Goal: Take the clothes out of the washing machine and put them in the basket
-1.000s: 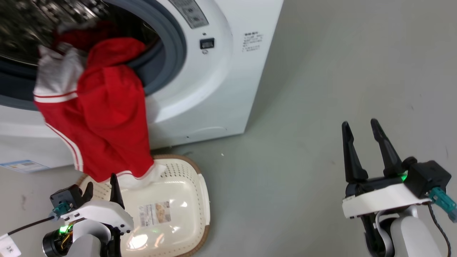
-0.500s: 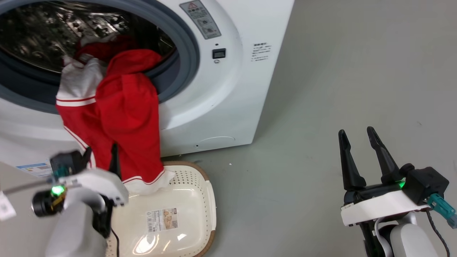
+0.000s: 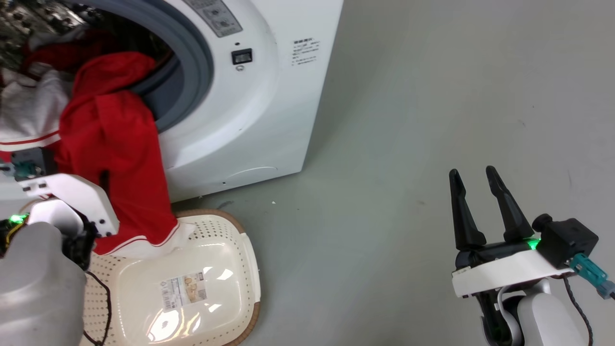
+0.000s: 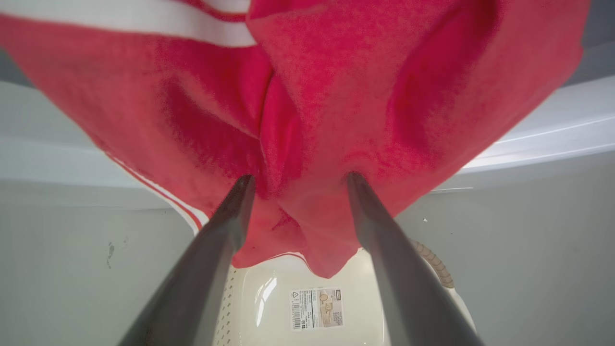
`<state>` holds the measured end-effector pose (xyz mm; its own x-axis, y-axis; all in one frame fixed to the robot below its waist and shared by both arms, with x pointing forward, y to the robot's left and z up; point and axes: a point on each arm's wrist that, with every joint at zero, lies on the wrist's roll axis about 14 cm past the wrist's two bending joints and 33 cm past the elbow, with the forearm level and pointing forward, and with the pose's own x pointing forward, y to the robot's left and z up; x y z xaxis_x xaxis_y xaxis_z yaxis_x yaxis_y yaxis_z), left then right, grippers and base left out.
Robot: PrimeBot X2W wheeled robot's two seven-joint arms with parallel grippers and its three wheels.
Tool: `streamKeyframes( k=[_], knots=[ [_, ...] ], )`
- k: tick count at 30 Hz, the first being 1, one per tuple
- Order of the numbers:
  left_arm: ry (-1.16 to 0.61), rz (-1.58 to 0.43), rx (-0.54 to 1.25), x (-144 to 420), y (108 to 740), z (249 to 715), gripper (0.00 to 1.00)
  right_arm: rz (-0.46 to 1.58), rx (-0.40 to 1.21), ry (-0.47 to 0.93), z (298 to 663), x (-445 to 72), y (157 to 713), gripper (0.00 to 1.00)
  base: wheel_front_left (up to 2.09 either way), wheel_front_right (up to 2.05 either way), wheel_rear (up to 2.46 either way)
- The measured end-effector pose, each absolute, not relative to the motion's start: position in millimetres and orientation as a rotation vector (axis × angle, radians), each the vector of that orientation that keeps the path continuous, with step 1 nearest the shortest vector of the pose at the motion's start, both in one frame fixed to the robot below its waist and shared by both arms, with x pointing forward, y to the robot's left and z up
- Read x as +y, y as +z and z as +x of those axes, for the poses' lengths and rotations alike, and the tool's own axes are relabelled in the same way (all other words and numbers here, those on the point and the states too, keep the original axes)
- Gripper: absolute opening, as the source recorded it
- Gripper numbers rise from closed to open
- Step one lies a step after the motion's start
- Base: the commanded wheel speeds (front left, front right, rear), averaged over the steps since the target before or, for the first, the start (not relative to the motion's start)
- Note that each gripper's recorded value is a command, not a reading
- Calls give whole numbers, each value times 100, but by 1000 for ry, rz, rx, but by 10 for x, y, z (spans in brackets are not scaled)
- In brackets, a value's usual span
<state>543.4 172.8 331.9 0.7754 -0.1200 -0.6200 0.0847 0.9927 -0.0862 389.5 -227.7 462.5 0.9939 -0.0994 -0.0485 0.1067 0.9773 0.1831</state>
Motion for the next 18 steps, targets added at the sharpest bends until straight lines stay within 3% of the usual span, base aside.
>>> streamKeyframes(
  k=[17,18],
  knots=[
    [-86,-54,700,1745,3246,5750,100,184,63,-131,3933,-2366,4523,100,0,0,0],
    [-85,-55,702,1747,3242,5750,91,184,63,-131,3934,-2366,4524,100,0,0,0]
  ],
)
